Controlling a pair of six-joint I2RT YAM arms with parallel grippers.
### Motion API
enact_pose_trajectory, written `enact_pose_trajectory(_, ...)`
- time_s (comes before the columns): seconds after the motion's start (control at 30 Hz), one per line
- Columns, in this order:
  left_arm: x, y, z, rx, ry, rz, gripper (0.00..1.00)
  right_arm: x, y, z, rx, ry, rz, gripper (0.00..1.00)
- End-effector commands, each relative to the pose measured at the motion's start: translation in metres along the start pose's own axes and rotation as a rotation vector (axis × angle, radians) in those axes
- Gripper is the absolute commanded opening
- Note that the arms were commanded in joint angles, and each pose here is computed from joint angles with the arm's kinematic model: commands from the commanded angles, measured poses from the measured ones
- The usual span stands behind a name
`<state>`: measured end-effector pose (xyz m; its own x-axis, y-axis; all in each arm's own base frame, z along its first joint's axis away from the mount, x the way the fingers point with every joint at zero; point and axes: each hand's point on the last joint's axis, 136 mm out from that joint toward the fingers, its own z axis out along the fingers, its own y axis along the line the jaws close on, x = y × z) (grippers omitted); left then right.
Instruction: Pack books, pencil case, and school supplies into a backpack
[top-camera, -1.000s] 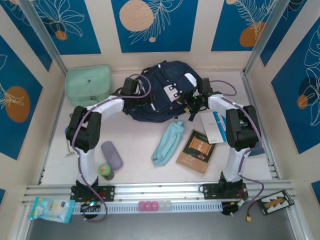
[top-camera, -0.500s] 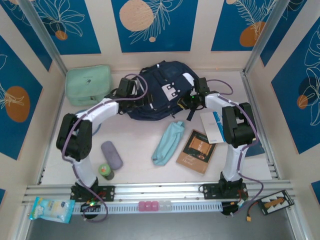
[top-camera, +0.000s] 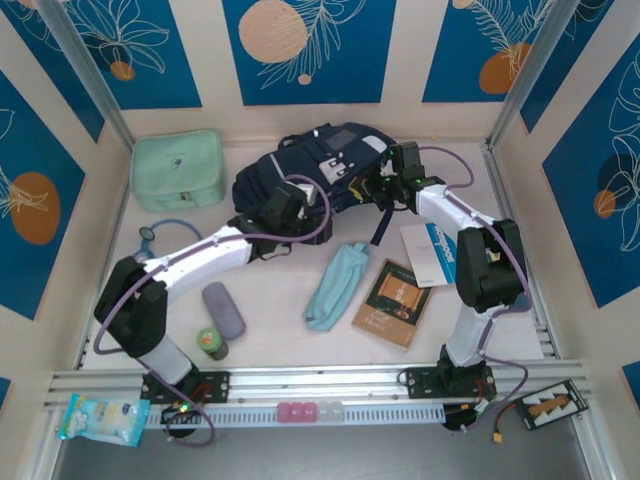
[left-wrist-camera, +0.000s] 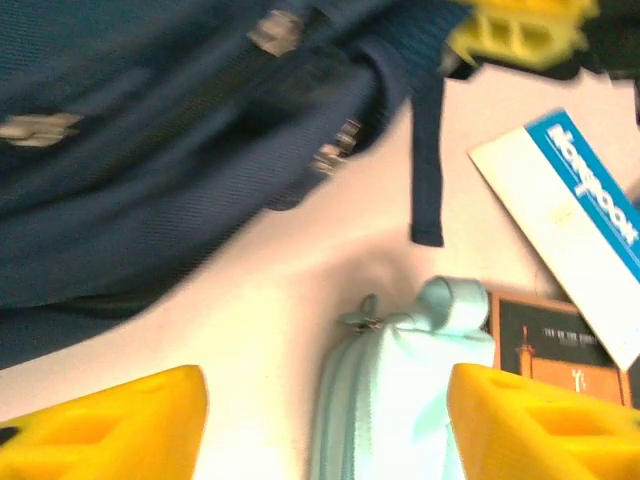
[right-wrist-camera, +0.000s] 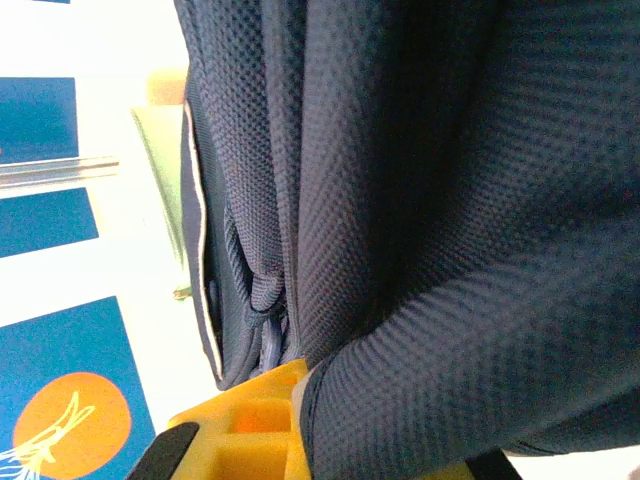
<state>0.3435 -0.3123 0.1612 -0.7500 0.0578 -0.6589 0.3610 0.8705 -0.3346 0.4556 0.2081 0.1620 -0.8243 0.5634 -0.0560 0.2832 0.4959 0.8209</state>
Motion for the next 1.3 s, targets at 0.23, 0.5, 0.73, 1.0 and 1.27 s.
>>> enact_pose_trajectory(0.23,-0.017,-0.01,0.042,-0.109,0.001,-0.019,0.33,0.012,0.059,-0.025,-0.119,0.025,-0.04,0.0)
enact_pose_trajectory(0.5,-0.026,-0.001,0.051,-0.215,-0.009,-0.059,0.26,0.014,0.059,-0.025,-0.125,0.04,-0.029,0.0)
enact_pose_trajectory(0.73,-0.031,0.005,0.056,-0.286,-0.011,-0.07,0.22,0.016,0.061,-0.026,-0.132,0.044,-0.029,0.0)
enact_pose_trajectory(1.0,-0.025,0.005,0.065,-0.291,0.023,-0.066,0.24,0.016,0.065,-0.025,-0.151,0.06,-0.023,0.0)
enact_pose_trajectory(1.27,-0.031,0.014,0.067,-0.359,-0.017,-0.079,0.18,0.019,0.07,-0.028,-0.168,0.073,-0.02,0.0)
